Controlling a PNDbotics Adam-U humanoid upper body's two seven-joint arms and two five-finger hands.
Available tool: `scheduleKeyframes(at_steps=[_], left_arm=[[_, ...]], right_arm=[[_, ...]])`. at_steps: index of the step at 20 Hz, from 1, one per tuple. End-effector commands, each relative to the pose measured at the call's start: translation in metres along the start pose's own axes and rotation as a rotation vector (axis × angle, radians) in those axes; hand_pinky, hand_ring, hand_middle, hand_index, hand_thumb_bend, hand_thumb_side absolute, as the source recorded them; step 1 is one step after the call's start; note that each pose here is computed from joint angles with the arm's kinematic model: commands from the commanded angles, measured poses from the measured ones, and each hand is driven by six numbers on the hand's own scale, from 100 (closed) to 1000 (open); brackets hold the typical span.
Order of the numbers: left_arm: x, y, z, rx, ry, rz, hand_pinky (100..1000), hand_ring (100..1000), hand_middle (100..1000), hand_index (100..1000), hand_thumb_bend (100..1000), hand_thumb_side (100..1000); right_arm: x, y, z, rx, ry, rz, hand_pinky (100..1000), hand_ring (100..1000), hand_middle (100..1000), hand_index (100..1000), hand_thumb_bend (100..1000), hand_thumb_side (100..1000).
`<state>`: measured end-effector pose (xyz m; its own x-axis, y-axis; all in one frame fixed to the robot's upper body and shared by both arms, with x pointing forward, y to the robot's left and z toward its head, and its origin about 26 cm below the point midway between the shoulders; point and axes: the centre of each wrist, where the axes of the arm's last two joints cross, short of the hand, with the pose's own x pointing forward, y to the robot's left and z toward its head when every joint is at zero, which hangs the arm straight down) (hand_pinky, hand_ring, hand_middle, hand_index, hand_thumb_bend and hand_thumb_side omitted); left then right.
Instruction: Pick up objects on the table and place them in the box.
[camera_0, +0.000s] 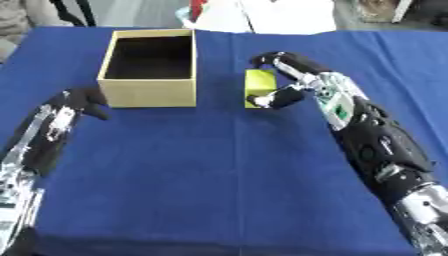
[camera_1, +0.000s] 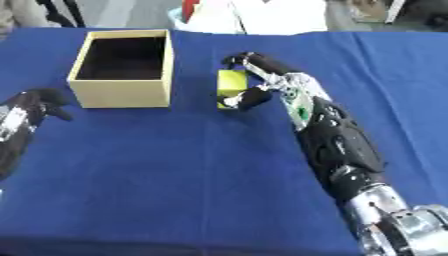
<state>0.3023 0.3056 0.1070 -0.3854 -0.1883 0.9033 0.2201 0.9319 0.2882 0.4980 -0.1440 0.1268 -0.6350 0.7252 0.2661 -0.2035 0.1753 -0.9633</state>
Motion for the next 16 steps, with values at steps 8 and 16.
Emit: scheduleKeyframes(at_steps=[8,16], left_arm=[[0.006,0.002,-0.003,-0.002,-0.022,-0.011,1000,611,651,774,227,751],[0.006,0.003,-0.003,-0.002,-0.022,-0.01,1000,613,651,774,227,750]], right_arm=[[-0.006,-0.015,0.003,-0.016,0.067,0.098,861,870,723,671,412,420],[0.003,-0.032,0.0,-0.19,0.022,0.115,836,828,649,514,323,202]])
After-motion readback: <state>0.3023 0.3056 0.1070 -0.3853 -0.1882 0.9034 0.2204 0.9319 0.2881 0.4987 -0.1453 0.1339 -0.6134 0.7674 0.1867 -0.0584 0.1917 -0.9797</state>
